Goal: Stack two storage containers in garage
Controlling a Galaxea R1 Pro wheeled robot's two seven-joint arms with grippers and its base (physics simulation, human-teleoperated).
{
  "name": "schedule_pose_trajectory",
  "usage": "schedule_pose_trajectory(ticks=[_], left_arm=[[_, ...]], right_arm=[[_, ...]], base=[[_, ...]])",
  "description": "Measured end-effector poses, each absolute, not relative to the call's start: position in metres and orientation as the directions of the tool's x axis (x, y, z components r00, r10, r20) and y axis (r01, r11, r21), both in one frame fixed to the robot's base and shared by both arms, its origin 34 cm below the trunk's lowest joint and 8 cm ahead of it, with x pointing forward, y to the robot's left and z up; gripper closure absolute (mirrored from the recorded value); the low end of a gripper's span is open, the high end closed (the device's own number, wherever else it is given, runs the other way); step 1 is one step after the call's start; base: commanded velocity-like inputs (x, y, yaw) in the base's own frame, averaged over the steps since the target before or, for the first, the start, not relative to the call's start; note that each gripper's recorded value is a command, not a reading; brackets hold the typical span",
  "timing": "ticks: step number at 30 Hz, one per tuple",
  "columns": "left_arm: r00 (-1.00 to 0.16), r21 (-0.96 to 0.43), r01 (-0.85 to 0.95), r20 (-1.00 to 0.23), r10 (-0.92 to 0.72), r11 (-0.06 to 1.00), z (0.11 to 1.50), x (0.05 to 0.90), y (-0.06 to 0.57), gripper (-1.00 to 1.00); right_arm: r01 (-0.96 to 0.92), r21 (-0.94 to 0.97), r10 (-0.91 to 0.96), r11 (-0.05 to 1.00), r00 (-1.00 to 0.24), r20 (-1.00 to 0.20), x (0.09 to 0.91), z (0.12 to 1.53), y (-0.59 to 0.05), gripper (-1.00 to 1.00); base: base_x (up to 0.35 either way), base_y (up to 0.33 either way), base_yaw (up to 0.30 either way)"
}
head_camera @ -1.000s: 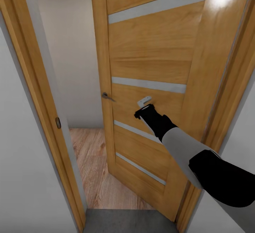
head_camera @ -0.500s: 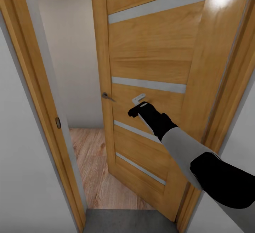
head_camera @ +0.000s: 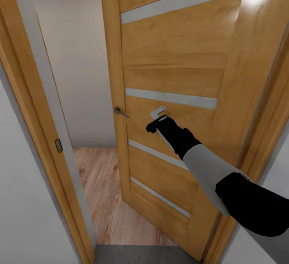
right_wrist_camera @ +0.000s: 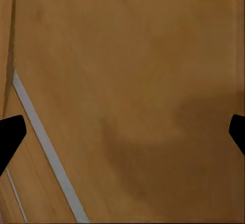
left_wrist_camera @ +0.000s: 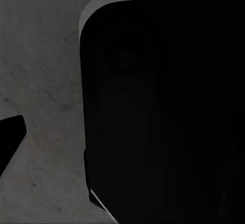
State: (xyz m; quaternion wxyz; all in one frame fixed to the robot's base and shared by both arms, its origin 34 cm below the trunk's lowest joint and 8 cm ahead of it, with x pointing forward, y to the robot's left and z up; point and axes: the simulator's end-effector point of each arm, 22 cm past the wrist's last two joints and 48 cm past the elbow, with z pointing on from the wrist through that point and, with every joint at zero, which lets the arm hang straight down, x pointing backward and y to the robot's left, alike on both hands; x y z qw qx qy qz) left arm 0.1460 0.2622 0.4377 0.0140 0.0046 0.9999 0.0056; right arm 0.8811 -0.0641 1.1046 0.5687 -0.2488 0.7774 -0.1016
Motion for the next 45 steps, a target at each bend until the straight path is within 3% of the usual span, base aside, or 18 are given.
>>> schedule_pose_trajectory(ticks=[8, 26, 37, 45], left_arm=[[-0.999, 0.01, 0.009, -0.035, 0.009, 1.0, 0.438, 0.149, 0.261, -1.0], [-0.999, 0.011, 0.007, -0.037, 0.008, 1.0, 0.438, 0.149, 0.261, -1.0], [-0.999, 0.009, 0.009, -0.031, 0.009, 1.0, 0.438, 0.148, 0.261, -1.0], [-0.999, 0.01, 0.009, -0.035, 0.009, 1.0, 0.438, 0.149, 0.261, -1.0]], right_arm=[[-0.156, -0.476, -0.501, 0.866, -0.298, -0.813, 0.879, 1.111, -0.09, -1.0], [-0.025, -0.541, -0.526, 0.84, -0.281, -0.803, 0.887, 1.118, -0.119, -1.0], [-0.019, -0.585, -0.554, 0.811, -0.348, -0.756, 0.889, 1.089, -0.14, -1.0], [-0.026, -0.565, -0.538, 0.825, -0.345, -0.769, 0.889, 1.089, -0.136, -1.0]], base=[[0.006, 0.0, 0.0], [0.003, 0.0, 0.0], [0.262, 0.0, 0.0], [0.057, 0.0, 0.0]])
